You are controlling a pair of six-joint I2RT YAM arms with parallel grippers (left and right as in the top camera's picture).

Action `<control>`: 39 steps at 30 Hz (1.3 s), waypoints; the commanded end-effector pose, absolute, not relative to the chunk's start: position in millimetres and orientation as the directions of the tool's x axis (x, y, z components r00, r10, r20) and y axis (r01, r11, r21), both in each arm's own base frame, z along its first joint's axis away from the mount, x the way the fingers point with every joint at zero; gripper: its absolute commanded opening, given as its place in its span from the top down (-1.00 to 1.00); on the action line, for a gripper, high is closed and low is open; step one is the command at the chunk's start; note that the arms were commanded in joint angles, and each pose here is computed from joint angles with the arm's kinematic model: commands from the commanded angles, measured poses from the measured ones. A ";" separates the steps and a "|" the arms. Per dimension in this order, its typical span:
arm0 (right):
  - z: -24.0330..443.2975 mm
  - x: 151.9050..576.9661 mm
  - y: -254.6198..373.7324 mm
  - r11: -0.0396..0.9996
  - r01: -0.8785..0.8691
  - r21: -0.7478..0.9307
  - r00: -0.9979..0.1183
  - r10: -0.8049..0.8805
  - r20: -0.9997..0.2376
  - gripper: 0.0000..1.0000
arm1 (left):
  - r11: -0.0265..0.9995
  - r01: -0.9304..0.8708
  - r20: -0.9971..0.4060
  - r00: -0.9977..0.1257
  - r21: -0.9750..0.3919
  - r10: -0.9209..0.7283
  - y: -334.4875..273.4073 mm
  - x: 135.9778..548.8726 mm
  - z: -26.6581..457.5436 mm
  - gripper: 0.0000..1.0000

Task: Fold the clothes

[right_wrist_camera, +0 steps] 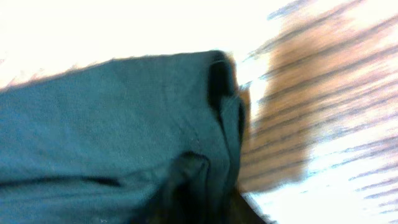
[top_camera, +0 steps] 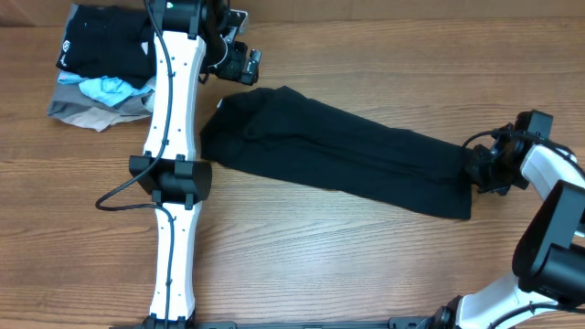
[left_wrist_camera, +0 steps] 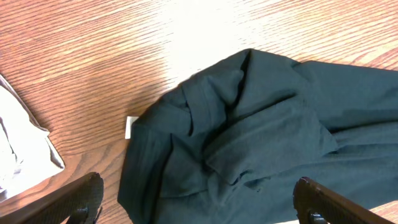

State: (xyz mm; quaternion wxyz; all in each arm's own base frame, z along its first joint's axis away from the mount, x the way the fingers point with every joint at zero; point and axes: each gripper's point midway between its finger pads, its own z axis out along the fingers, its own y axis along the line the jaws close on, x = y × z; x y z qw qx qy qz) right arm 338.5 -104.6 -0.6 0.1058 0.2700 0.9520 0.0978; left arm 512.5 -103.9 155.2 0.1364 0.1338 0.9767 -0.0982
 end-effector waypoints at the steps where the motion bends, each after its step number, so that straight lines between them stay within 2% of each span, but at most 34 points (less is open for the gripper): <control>1: -30.0 312.0 -90.5 0.799 0.552 0.239 -0.818 0.574 -0.028 0.92 | 0.947 0.277 -0.353 -0.912 -0.160 0.207 -98.8 512.7 183.1 -1.00; 7: -6.2 323.4 -110.3 0.755 0.597 0.271 -0.778 0.627 -0.032 0.92 | 0.962 0.255 -0.346 -0.915 -0.094 0.209 -86.8 514.9 181.0 -1.00; 12: 53.5 335.3 -152.6 0.711 0.637 0.299 -0.736 0.676 -0.040 0.92 | 0.966 0.248 -0.344 -0.915 -0.073 0.209 -83.0 515.5 180.6 -1.00; 19: 123.9 349.9 -158.3 0.764 0.571 0.300 -0.783 0.617 -0.081 0.92 | 0.966 0.248 -0.344 -0.915 -0.073 0.209 -83.0 515.5 180.6 -1.00; 28: 118.8 378.2 -33.3 0.897 0.362 0.252 -0.923 0.382 -0.034 0.92 | 0.966 0.249 -0.345 -0.915 -0.073 0.210 -83.2 515.6 180.6 -1.00; 36: 74.1 387.4 66.7 0.940 0.241 0.241 -0.970 0.236 0.051 0.92 | 0.966 0.250 -0.357 -0.910 -0.071 0.209 -83.6 518.7 181.6 -1.00; 39: 71.0 385.0 98.8 0.944 0.178 0.278 -0.984 0.168 0.058 0.92 | 0.966 0.250 -0.361 -0.909 -0.071 0.209 -83.7 519.7 181.9 -1.00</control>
